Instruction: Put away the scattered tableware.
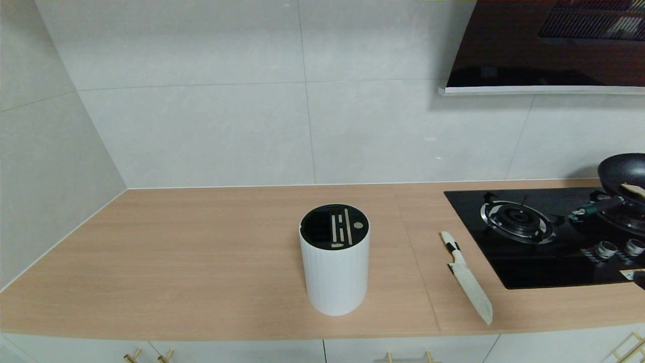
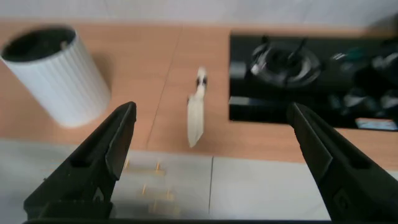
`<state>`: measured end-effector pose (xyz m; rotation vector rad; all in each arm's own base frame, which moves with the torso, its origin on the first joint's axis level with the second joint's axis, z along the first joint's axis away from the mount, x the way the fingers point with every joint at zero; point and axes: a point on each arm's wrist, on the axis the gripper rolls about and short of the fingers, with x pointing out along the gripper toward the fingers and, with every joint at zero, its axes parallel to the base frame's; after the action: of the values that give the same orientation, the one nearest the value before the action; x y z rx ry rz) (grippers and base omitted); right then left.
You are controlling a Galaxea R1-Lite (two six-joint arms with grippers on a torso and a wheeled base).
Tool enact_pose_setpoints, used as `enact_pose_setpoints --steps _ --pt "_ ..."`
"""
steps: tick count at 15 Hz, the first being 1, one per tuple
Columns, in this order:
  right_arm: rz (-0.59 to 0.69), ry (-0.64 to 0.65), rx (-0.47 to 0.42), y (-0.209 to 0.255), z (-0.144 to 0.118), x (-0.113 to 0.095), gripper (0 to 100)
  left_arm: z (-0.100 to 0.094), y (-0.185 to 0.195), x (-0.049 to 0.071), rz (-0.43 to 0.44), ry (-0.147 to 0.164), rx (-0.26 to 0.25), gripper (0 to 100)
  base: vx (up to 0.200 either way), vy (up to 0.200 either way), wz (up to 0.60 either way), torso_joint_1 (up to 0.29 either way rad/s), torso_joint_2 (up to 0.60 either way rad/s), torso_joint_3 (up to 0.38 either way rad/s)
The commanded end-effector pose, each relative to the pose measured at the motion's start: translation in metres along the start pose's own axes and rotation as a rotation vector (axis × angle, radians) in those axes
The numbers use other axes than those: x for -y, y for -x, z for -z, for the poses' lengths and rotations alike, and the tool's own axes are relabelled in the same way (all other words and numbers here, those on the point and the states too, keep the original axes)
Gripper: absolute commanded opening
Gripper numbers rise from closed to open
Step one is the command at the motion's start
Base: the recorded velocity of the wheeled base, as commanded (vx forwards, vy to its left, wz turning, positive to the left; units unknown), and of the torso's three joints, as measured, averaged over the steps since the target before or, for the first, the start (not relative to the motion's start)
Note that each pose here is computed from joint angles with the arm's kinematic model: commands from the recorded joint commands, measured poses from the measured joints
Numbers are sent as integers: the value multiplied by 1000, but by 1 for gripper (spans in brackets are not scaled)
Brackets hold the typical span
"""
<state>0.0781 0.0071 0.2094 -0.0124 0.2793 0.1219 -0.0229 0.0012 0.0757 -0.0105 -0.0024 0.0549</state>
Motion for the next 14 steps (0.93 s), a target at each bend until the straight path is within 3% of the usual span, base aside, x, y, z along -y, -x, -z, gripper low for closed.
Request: enact_pose_setpoints --steps 1,4,8,11,14 --pt "-46 15 -167 -104 -28 -4 100 0 0 0 0 0 -1 100 0 0 0 0 0 0" --pt "-24 46 -228 -150 -30 -15 100 0 0 0 0 -1 -1 100 0 0 0 0 0 0" --pt "-46 95 -334 -170 -7 -34 100 0 0 0 0 0 -1 100 0 0 0 0 0 0" --pt "-40 103 -438 -208 23 -37 100 0 0 0 0 2 -1 100 0 0 0 0 0 0" --pt "-10 96 -413 -263 59 -37 100 0 0 0 0 0 -1 100 0 0 0 0 0 0"
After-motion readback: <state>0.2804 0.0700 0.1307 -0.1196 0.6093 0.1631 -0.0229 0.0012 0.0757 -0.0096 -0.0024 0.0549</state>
